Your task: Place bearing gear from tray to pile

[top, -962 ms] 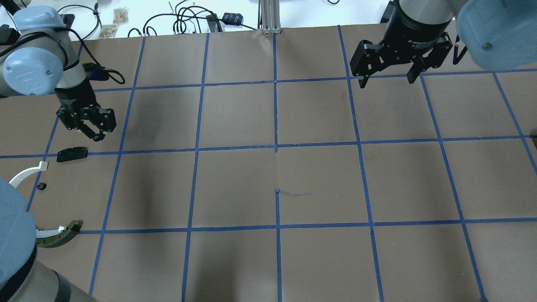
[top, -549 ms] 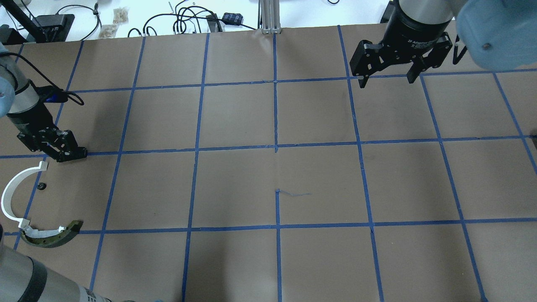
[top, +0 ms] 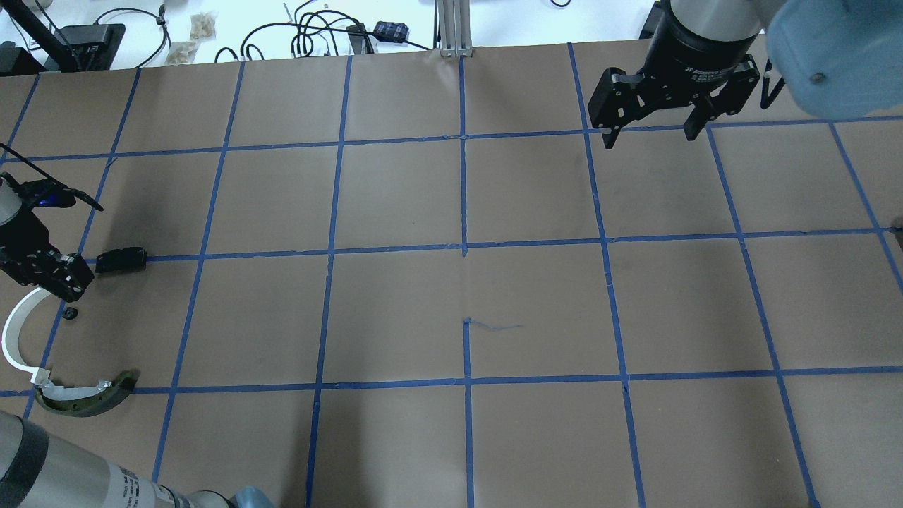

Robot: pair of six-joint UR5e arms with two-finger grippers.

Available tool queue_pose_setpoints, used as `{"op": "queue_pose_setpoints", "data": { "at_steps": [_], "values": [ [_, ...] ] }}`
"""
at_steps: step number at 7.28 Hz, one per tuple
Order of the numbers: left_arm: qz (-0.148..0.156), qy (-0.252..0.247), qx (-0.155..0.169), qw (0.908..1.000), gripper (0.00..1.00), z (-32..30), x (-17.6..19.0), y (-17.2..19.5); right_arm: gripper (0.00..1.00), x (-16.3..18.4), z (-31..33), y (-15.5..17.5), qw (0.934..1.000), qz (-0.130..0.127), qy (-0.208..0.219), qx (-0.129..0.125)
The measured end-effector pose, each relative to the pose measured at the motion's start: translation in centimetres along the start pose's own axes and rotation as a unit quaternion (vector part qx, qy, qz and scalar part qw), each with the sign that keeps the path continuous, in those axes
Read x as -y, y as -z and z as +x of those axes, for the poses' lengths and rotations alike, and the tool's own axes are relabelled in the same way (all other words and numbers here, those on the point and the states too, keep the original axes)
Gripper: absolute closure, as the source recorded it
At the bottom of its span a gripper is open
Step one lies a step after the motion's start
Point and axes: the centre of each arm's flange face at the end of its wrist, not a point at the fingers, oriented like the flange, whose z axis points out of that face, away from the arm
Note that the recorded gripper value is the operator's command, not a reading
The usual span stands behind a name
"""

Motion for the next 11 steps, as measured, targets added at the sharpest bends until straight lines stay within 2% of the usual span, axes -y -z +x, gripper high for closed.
{"op": "queue_pose_setpoints", "data": {
  "at_steps": [2,3,6,8,9,10,11],
  "values": [
    [0.001,-0.005,0.000,1.0000,1.00,-0.8,0.3,-1.2,0.00,0.0,0.0,0.0,1.0000,0.000,0.000,0.000],
    [-0.001,-0.006,-0.002,1.0000,0.92,-0.9,0.4,-1.7,0.00,0.0,0.0,0.0,1.0000,0.000,0.000,0.000],
    [-0.007,-0.005,-0.002,1.0000,0.88,-1.1,0.6,-2.3,0.00,0.0,0.0,-0.1,1.0000,0.000,0.000,0.001],
    [-0.016,-0.003,0.008,0.9998,0.74,-1.5,0.8,-2.9,0.00,0.0,0.0,-0.1,1.0000,0.000,0.001,0.002],
    [-0.018,-0.004,0.010,0.9998,0.52,-1.6,0.9,-3.2,0.00,0.0,0.0,-0.1,1.0000,0.000,0.001,0.002],
    [-0.019,-0.004,0.010,0.9998,0.15,-1.6,1.0,-3.3,0.00,0.0,-0.1,-0.1,1.0000,-0.001,0.001,0.003],
    [-0.019,-0.004,0.010,0.9998,0.08,-1.7,1.0,-3.4,0.00,0.0,-0.1,-0.1,1.0000,0.000,0.001,0.003]
  ]
}}
